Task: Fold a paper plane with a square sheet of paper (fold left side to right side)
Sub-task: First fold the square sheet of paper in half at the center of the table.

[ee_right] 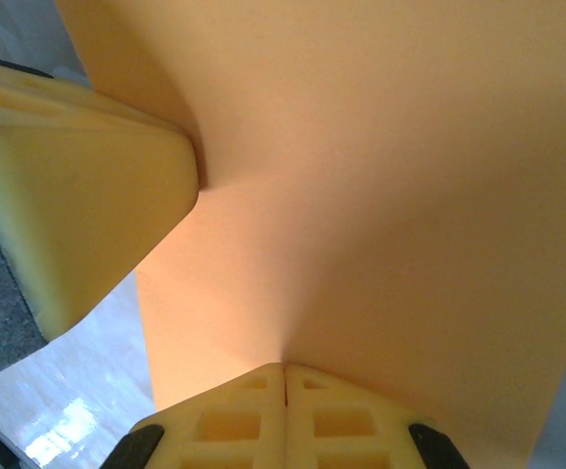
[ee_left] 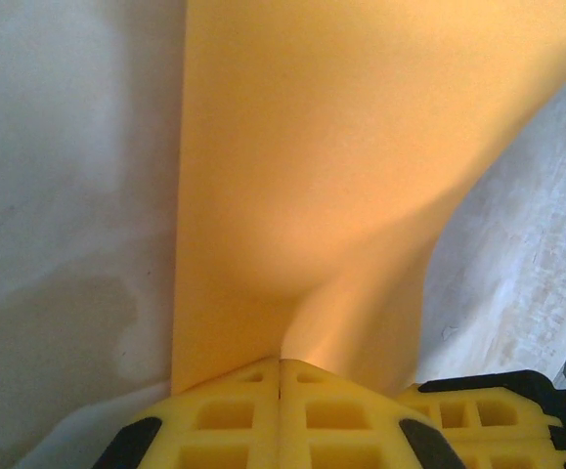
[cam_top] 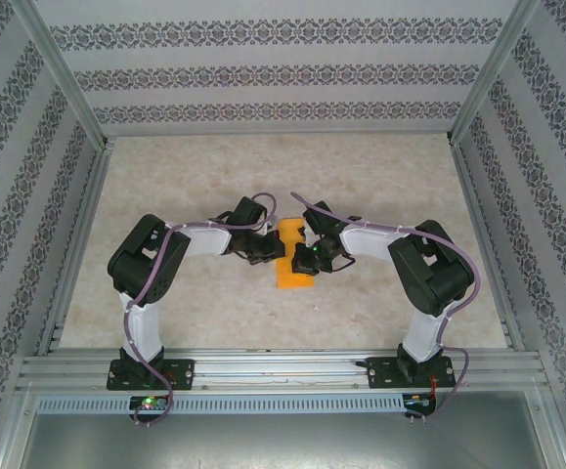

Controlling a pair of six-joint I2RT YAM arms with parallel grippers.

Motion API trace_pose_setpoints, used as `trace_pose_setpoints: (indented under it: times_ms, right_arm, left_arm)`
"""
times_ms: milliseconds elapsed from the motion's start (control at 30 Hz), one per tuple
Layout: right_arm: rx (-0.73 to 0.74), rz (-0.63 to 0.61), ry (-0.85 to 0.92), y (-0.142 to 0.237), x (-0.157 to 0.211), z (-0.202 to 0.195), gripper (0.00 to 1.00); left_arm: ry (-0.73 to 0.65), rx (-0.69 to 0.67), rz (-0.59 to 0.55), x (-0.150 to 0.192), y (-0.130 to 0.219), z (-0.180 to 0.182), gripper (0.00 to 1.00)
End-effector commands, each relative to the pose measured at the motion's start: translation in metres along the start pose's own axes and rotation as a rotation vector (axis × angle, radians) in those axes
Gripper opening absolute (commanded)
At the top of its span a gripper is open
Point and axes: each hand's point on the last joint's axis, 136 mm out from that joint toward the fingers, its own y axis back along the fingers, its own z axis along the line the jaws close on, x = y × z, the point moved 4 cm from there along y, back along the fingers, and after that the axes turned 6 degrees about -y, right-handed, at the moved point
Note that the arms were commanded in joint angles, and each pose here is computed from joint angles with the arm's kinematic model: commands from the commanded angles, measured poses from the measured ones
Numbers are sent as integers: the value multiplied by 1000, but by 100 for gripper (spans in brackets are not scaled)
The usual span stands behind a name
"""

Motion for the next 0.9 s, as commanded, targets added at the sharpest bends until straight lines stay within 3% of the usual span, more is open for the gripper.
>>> trace_pose_setpoints:
  times_ms: [0,600,867]
  right_arm:
    - [232,89,-65,-17,25,-52,0]
    - [235,95,-67,-18,27,-54,0]
    - [224,94,-66,-18,26,-52,0]
  left_arm:
    - [-5,-93,-105,-26,3,32,5]
    - [-29,-145,-184,-69,18,58,5]
    - [-57,-113,-205,-75,29,46,5]
